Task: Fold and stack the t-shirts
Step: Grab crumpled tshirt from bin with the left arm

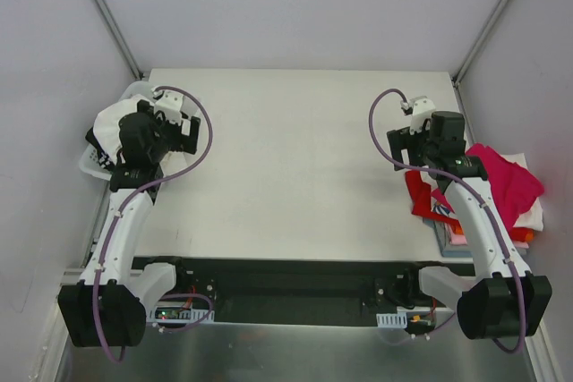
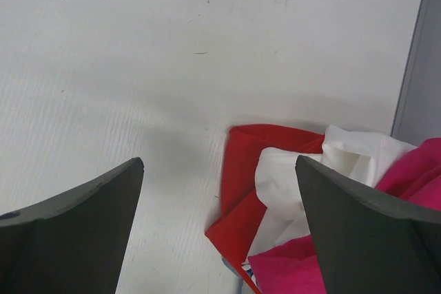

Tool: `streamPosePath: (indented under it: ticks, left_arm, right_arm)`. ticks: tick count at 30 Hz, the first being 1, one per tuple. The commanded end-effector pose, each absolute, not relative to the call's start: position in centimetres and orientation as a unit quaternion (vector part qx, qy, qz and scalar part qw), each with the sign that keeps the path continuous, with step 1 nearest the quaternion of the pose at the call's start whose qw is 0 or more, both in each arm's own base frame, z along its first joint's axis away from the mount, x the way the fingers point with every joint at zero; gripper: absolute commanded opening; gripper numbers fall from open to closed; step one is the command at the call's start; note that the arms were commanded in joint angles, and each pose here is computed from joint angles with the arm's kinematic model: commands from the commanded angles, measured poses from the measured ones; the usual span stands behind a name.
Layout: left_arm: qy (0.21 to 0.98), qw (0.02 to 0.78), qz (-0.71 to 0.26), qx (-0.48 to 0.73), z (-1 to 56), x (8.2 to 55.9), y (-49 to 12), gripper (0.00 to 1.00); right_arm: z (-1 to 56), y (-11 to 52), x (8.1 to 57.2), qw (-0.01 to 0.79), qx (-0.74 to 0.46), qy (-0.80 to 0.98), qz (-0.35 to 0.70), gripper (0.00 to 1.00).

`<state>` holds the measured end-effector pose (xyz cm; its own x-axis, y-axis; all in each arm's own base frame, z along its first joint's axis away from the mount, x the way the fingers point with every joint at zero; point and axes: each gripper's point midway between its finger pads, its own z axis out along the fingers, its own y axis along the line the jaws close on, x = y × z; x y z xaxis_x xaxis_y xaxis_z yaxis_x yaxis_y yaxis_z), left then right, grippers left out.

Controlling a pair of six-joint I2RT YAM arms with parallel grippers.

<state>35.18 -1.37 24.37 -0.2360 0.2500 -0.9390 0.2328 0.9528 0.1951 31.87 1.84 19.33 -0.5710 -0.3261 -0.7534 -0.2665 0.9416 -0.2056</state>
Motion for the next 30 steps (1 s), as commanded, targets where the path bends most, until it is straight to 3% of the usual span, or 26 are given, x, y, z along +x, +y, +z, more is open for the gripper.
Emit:
streamPosePath:
  ticks: [1, 6, 14, 16, 21, 26, 30]
  left_arm:
    - [0.771, 0.616, -0.001, 0.164, 25.8, 35.7, -2.0, 0.99]
    - [0.779, 0.599, 0.060, 0.178, 25.4, 36.9, -0.1, 0.99]
    - [0.777, 0.572, 0.196, 0.174, 29.4, 38.4, 4.5, 0.99]
    - [0.786, 0.548, 0.240, 0.153, 29.7, 38.6, 6.3, 0.91]
    - [0.789, 0.535, 0.262, 0.152, 29.8, 37.6, 7.1, 0.91]
    - [0.813, 0.459, 0.309, 0.180, 25.5, 37.6, 8.9, 0.82]
    - [0.825, 0.426, 0.310, 0.204, 22.3, 36.1, 9.0, 0.81]
  right_arm:
    - [20.0, 2.4, 32.2, 0.448, -0.172, 0.877, -0.019, 0.96]
    - [19.9, 2.7, 32.1, 0.443, -0.174, 0.879, -0.010, 0.97]
    - [19.9, 3.4, 31.9, 0.438, -0.180, 0.881, 0.007, 0.97]
    - [19.8, 3.4, 31.9, 0.436, -0.182, 0.881, 0.006, 0.96]
    - [19.6, 3.7, 31.9, 0.428, -0.185, 0.885, 0.012, 0.96]
    - [19.4, 4.1, 31.8, 0.422, -0.189, 0.887, 0.019, 0.97]
    - [19.0, 4.2, 31.8, 0.413, -0.194, 0.890, 0.020, 0.96]
